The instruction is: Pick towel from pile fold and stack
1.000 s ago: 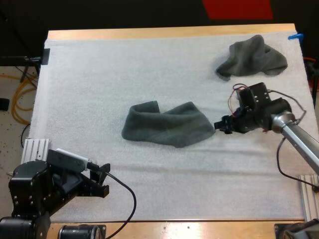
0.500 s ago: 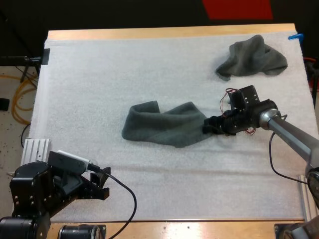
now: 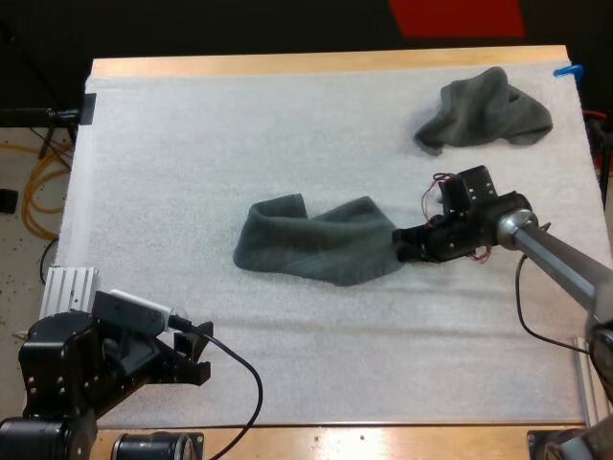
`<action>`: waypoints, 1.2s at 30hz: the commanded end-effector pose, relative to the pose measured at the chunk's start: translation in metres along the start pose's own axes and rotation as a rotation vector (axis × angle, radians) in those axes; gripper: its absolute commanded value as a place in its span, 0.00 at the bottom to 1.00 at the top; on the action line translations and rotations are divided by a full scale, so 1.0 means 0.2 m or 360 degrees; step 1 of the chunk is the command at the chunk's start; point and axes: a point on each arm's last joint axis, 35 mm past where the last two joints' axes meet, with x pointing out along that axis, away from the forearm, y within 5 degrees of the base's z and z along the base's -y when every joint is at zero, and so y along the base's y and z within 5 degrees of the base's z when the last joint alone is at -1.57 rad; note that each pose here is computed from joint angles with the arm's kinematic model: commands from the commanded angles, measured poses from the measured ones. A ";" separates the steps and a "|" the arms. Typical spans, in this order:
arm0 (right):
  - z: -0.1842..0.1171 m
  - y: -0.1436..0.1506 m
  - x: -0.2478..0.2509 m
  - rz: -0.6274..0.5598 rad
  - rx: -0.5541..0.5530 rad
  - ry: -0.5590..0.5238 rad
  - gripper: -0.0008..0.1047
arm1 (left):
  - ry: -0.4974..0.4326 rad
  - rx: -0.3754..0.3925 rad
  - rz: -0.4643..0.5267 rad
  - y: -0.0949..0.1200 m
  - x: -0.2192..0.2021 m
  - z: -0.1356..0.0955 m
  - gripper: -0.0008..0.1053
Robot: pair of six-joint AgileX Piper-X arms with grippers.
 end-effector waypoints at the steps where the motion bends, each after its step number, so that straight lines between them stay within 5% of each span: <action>1: -0.01 0.05 -0.09 0.0006 -0.0077 -0.0006 0.01 | -0.0015 0.0007 -0.0012 -0.01 -0.01 0.00 0.57; 16: -0.34 0.37 -0.64 0.0198 -0.0284 0.0291 0.01 | -0.0048 0.0022 -0.0016 -0.01 -0.01 0.02 0.57; 36: -0.50 0.46 -0.77 0.0402 -0.0281 0.0454 0.01 | -0.0048 0.0024 -0.0050 -0.01 -0.01 0.02 0.57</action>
